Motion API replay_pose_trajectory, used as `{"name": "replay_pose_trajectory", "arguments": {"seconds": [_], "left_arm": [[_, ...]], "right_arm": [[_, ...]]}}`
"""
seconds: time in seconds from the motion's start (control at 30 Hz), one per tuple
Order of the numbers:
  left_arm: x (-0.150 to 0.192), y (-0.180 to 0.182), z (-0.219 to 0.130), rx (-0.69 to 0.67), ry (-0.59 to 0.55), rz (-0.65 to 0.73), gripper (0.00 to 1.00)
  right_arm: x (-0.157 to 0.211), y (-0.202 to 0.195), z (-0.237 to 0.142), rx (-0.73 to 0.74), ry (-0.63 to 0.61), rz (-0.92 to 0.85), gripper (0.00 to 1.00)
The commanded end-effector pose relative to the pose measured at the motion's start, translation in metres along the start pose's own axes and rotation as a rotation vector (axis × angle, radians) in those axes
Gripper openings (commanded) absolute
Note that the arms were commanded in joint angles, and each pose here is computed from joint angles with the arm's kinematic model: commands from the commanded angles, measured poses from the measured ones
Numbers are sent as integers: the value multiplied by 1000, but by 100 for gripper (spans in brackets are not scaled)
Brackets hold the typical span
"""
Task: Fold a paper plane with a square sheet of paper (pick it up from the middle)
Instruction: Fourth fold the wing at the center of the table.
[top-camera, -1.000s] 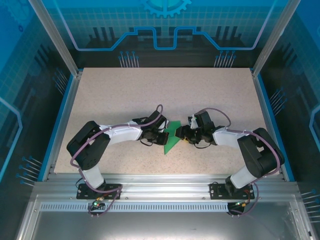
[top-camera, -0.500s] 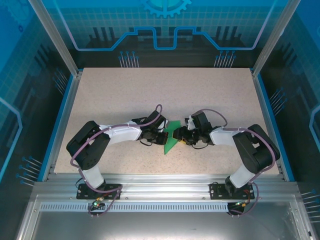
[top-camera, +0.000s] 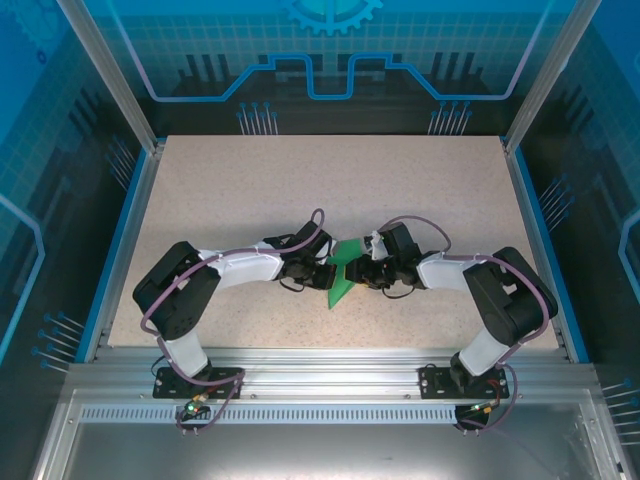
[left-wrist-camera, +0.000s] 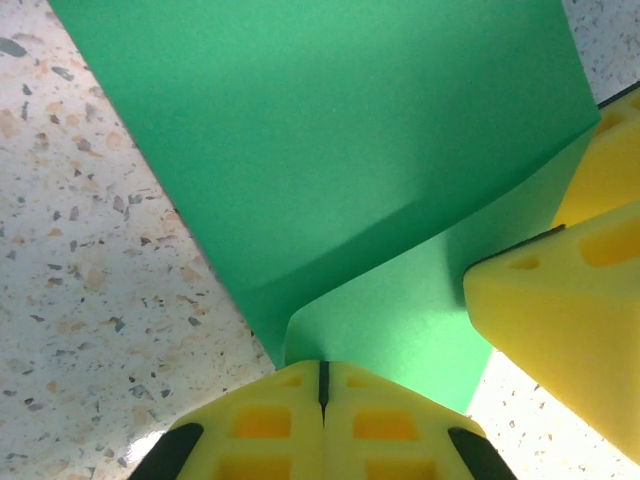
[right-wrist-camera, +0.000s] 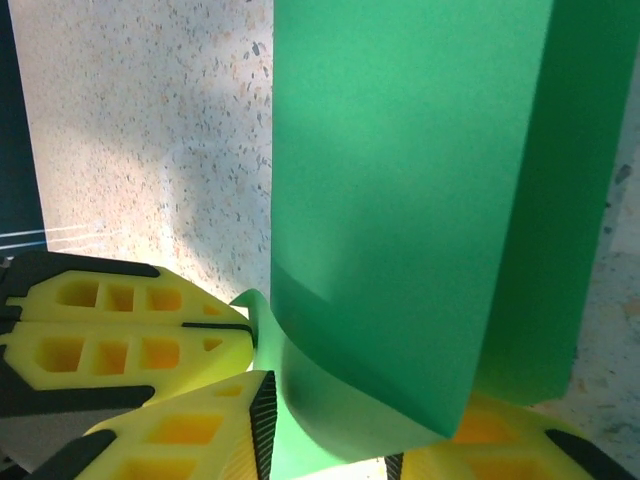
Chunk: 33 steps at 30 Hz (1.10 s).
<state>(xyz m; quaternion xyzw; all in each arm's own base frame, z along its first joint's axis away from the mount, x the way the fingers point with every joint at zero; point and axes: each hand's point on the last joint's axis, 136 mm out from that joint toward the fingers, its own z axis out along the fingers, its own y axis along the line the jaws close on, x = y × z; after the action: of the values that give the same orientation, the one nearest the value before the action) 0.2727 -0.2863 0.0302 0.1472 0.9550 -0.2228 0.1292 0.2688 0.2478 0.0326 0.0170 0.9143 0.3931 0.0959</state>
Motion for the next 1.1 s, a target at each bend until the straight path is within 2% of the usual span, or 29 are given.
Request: {"name": "replay_pose_trajectory", "arguments": {"seconds": [0.0, 0.2, 0.33, 0.43, 0.6, 0.77, 1.07], "left_arm": [[-2, -4, -11, 28, -25, -25, 8], [-3, -15, -33, 77, -75, -28, 30], [5, -18, -49, 87, -126, -35, 42], [15, -23, -56, 58, -160, -8, 47], [32, -36, -49, -45, -177, 66, 50], [42, -37, -34, -124, -176, 83, 51], [36, -39, -17, -265, -215, 147, 53]], "right_arm": [[2, 1, 4, 17, 22, -17, 29], [1, 0, 4, 59, 15, 7, 15], [2, 1, 4, 90, 11, 29, 13], [3, 6, 5, 97, 15, 33, 13], [4, 12, 1, 103, 11, 51, 13], [5, 18, -9, 96, -7, 67, 14], [10, 21, -9, 64, 7, 94, 17]]}}
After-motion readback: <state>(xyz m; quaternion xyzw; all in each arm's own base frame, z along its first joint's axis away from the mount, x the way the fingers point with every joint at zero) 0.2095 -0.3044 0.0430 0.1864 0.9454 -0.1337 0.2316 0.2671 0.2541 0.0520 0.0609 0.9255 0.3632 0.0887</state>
